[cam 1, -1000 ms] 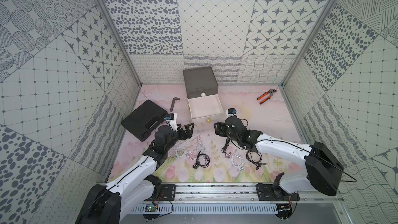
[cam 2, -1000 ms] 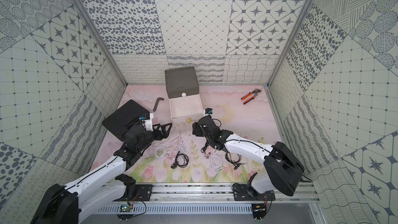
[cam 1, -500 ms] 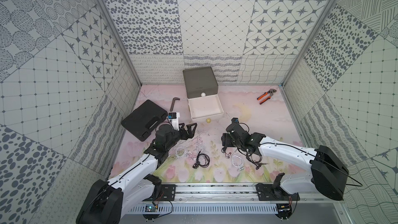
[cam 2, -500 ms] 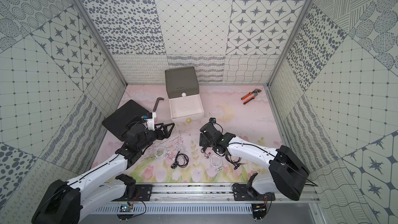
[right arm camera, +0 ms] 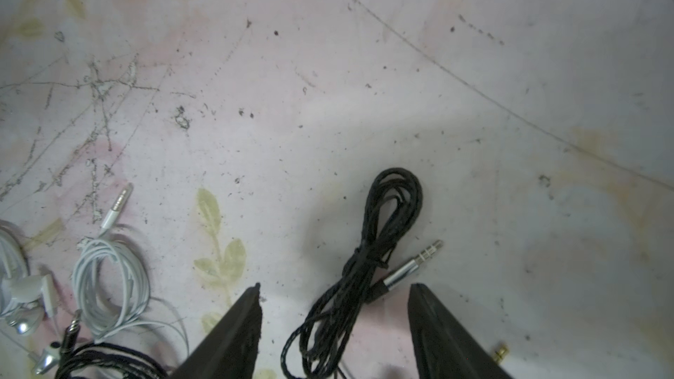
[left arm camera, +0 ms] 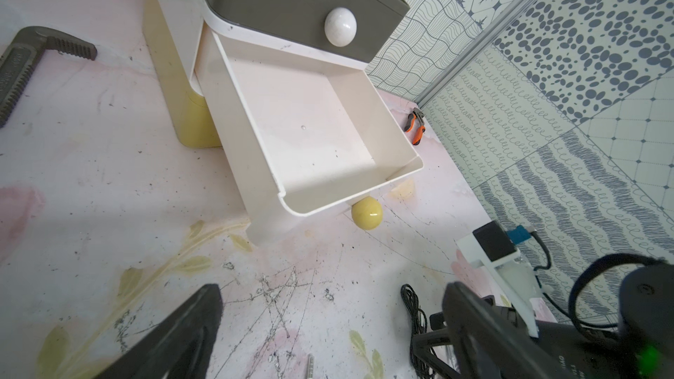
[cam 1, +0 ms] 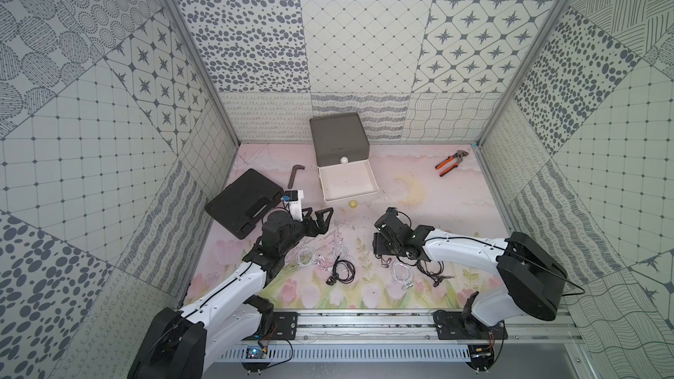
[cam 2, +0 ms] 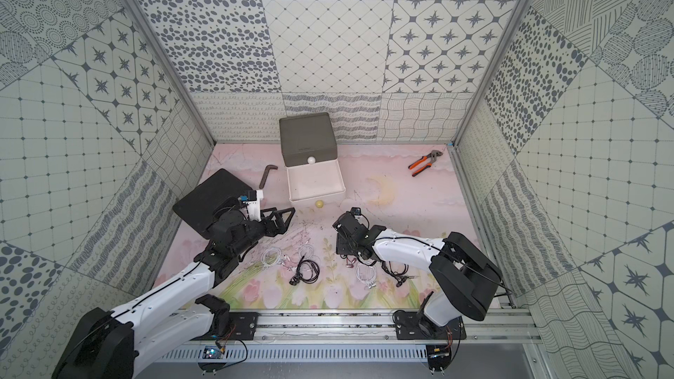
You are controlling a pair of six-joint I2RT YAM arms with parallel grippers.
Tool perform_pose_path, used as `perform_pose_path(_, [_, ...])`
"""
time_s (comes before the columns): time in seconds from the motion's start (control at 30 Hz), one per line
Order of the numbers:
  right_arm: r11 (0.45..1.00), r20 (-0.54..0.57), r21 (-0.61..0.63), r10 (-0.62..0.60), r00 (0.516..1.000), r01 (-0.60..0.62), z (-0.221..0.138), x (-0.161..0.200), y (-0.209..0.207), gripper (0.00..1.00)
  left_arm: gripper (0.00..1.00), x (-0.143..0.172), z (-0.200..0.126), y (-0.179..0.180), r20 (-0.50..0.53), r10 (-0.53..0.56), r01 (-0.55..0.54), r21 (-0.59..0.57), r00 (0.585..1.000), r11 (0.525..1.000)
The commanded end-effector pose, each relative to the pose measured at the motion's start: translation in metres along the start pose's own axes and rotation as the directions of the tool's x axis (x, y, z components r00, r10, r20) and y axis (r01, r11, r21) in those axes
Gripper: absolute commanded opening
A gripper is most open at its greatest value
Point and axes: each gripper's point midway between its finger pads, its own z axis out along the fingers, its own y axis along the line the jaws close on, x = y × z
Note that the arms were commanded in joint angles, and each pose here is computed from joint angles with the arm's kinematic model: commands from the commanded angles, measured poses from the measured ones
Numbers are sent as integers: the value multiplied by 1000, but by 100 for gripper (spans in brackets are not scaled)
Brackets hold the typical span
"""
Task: Place the wired earphones into the drawer by color
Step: Pick up the wired earphones from the center of the board.
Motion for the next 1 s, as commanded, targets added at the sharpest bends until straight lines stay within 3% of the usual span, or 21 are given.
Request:
perform_pose_path(0.0, [1000, -17, -20, 3, 1000, -4, 6, 5, 6, 64, 99, -10, -1, -6, 49, 20, -21, 23, 999, 1000])
perform_pose_path(0.37, [1000, -31, -3, 20, 999, -20, 10, 13, -2, 55, 99, -11, -2, -5, 54, 20, -21, 16, 998, 1000])
perform_pose_path(0.97, [1000, -15, 2, 10, 1000, -10, 7, 11, -5, 10, 99, -12, -4, -4, 62, 25, -25, 5, 998, 1000])
